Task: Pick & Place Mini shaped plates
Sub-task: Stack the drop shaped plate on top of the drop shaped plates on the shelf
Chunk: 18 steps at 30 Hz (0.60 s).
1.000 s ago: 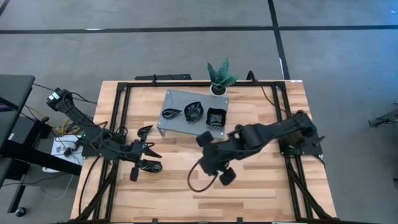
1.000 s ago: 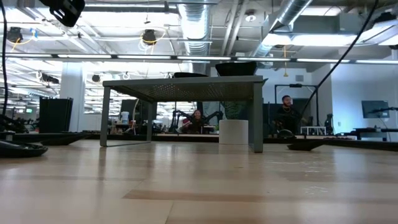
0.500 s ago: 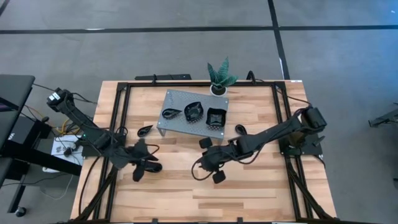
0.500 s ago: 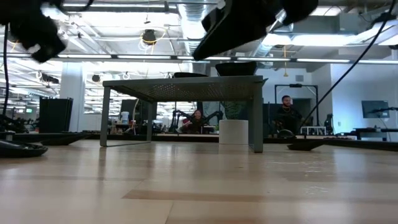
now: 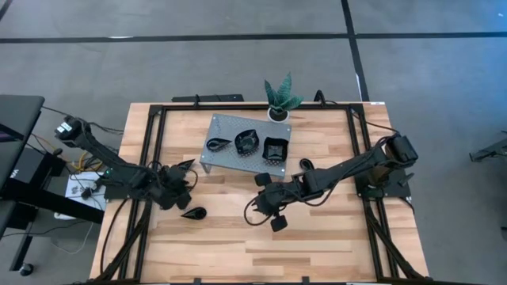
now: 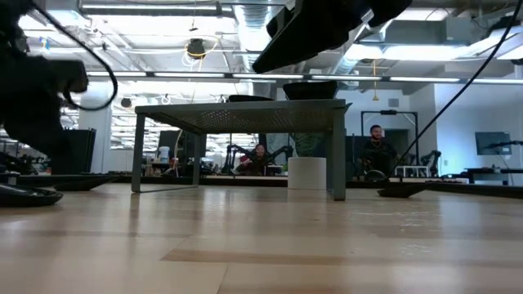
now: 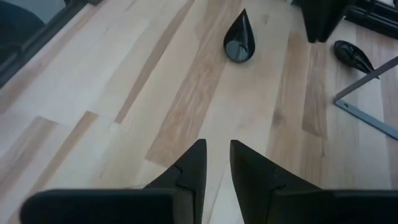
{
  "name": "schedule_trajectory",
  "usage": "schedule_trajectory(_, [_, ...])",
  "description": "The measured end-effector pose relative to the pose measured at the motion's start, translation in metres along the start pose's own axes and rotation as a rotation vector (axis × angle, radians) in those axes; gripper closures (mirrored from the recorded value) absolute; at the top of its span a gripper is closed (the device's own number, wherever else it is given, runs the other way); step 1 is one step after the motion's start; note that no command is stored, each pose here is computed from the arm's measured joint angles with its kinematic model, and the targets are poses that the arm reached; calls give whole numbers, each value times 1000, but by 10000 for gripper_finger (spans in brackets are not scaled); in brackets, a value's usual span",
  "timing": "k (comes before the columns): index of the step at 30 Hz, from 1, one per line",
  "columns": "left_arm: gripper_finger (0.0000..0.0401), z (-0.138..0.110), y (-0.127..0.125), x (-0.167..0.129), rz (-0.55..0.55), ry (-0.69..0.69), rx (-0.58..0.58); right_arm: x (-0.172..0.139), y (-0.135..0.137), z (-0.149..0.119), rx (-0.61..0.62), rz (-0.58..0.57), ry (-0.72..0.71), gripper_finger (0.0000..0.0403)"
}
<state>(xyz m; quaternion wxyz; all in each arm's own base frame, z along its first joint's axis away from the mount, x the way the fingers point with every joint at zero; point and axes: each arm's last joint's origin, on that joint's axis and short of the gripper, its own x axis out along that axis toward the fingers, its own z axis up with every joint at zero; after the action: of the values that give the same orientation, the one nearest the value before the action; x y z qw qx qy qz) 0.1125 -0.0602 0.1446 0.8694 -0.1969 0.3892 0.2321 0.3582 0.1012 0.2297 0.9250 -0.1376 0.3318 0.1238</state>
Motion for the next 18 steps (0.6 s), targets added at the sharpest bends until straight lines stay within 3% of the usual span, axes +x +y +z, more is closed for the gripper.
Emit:
schedule_trajectory(10, [297,13,24,14,204,13,45,0,-7,4,11,-23,-50,337])
schedule_trajectory(18, [297,22,35,20,284,7,-30,0,-9,4,16,-28,-47,337])
